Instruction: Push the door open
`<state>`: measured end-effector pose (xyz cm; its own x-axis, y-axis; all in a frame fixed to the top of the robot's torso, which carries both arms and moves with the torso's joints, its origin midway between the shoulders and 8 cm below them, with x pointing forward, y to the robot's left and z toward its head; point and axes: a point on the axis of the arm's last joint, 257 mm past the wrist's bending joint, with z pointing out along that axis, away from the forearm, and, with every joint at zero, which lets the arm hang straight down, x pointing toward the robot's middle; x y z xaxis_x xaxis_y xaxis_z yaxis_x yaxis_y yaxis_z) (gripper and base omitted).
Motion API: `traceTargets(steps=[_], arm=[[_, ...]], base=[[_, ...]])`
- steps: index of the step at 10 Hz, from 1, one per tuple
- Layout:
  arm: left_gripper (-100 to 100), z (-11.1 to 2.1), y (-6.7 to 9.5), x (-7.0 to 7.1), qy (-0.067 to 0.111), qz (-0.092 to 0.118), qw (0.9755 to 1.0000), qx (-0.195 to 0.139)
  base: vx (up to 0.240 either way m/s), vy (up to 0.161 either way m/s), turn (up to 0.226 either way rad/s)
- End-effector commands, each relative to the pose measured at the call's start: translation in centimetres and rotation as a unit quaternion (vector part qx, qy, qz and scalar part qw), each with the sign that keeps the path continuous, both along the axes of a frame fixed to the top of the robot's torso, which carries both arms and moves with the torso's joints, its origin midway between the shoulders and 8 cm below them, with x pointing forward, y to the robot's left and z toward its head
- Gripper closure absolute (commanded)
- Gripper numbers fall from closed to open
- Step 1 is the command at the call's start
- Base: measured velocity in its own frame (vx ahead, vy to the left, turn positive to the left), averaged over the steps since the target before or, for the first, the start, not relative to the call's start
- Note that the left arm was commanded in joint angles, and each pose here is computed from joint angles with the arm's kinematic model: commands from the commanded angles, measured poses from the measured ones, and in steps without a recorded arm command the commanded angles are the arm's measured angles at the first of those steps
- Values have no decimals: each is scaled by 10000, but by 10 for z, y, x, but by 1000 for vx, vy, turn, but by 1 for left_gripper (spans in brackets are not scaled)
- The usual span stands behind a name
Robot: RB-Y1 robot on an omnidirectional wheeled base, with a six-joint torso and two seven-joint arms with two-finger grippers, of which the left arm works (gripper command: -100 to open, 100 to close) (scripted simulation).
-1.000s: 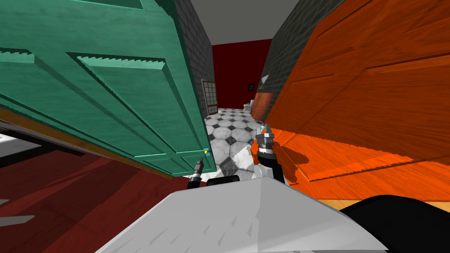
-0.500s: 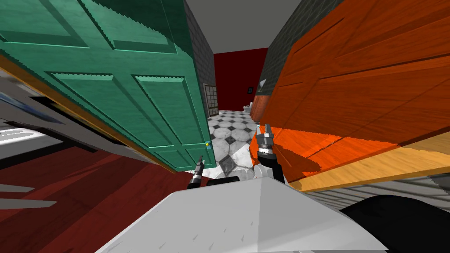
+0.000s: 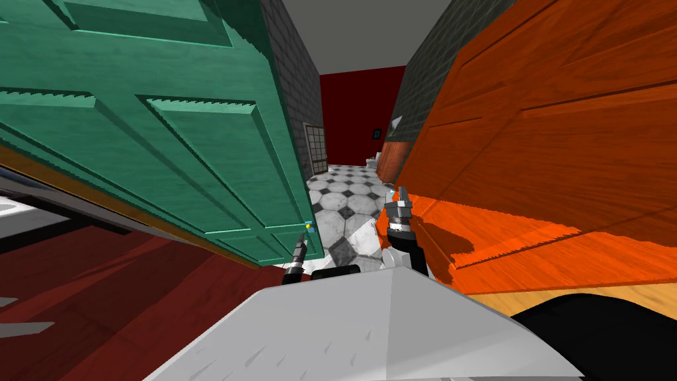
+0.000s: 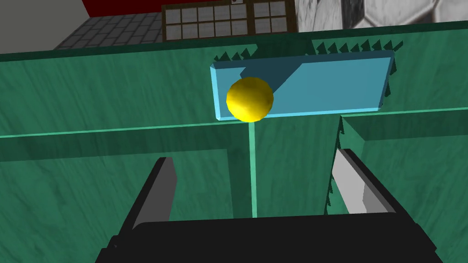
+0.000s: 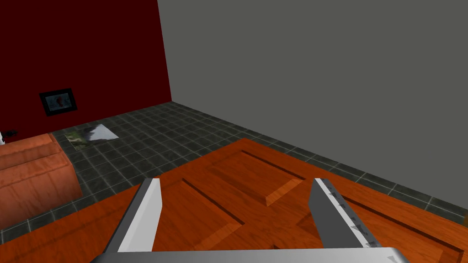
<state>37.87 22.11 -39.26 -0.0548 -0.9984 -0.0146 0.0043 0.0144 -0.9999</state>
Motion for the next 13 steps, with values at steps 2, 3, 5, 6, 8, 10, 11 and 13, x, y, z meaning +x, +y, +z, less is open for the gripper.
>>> traceTargets(steps=[2, 3, 5, 6, 8, 10, 11, 13], arm=[[-100, 0, 1, 5, -23, 32, 10000, -2], [-100, 1, 0, 7, -32, 44, 10000, -9], [-100, 1, 0, 8, -36, 49, 10000, -15], [100, 1, 0, 8, -36, 49, 10000, -15], [100, 1, 0, 8, -36, 49, 10000, -15], [100, 1, 0, 8, -36, 49, 10000, -15], [100, 1, 0, 8, -36, 49, 10000, -15], [100, -2, 15, 8, 5, 162, 9999, 52]], base=[[191, -9, -24], [203, -14, -20], [141, -12, -13], [-18, 0, 6], [-26, 3, -10], [-10, 0, 2], [0, 0, 0], [118, -32, 46]])
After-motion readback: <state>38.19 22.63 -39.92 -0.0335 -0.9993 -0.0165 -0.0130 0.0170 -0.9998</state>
